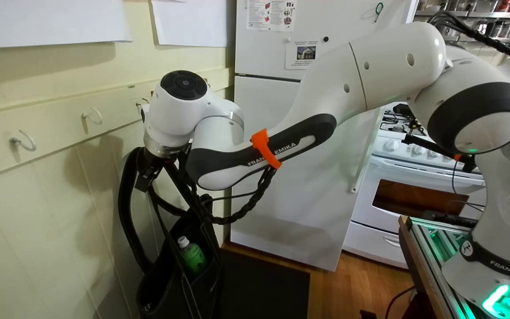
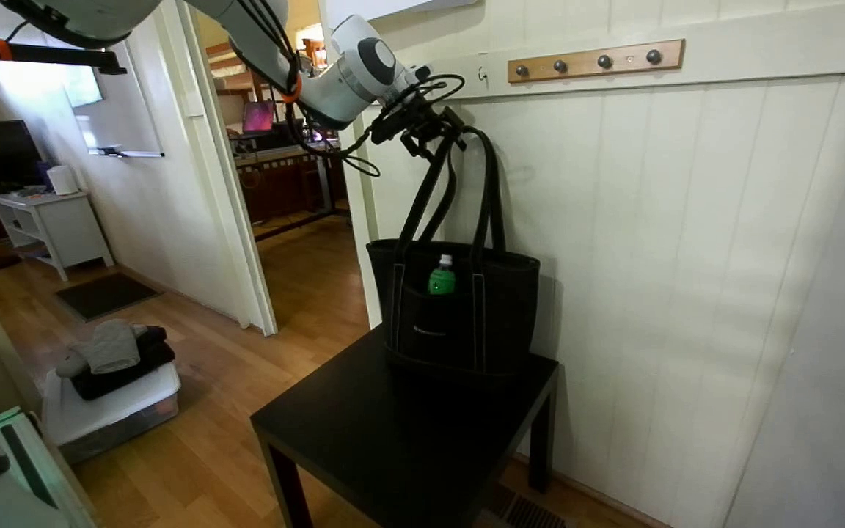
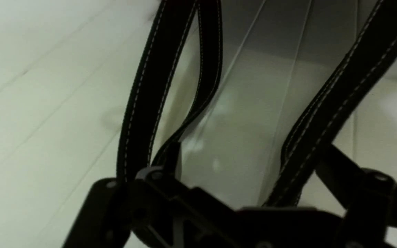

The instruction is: Put the bottle in the bag and put the bag on the chair

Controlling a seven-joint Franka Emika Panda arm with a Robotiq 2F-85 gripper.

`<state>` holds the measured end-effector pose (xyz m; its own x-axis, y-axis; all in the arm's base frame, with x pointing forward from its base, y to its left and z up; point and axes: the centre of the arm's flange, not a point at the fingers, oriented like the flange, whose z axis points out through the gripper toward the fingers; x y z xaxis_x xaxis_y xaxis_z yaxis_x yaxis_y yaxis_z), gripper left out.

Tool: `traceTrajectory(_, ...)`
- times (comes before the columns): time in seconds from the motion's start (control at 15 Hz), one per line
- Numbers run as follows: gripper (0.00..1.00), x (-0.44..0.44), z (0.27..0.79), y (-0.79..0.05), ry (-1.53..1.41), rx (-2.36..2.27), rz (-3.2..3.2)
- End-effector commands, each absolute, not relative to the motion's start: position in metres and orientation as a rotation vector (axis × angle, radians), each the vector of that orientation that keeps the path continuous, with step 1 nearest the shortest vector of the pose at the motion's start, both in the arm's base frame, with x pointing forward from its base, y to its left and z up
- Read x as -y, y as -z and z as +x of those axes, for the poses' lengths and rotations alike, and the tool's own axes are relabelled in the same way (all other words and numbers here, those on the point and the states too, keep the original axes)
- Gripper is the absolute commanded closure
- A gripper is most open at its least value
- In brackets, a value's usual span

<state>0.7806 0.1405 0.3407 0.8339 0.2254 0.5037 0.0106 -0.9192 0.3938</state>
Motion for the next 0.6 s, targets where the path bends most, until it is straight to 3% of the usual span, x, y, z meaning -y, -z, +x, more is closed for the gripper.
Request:
traceTrajectory(0.0,0.00,-0.138,0.782,-0.346,-0.729,-0.143,2.738)
traceTrajectory(0.53,0.00,-0.147,0.749,-0.350,-0.478,-0.117,2.905)
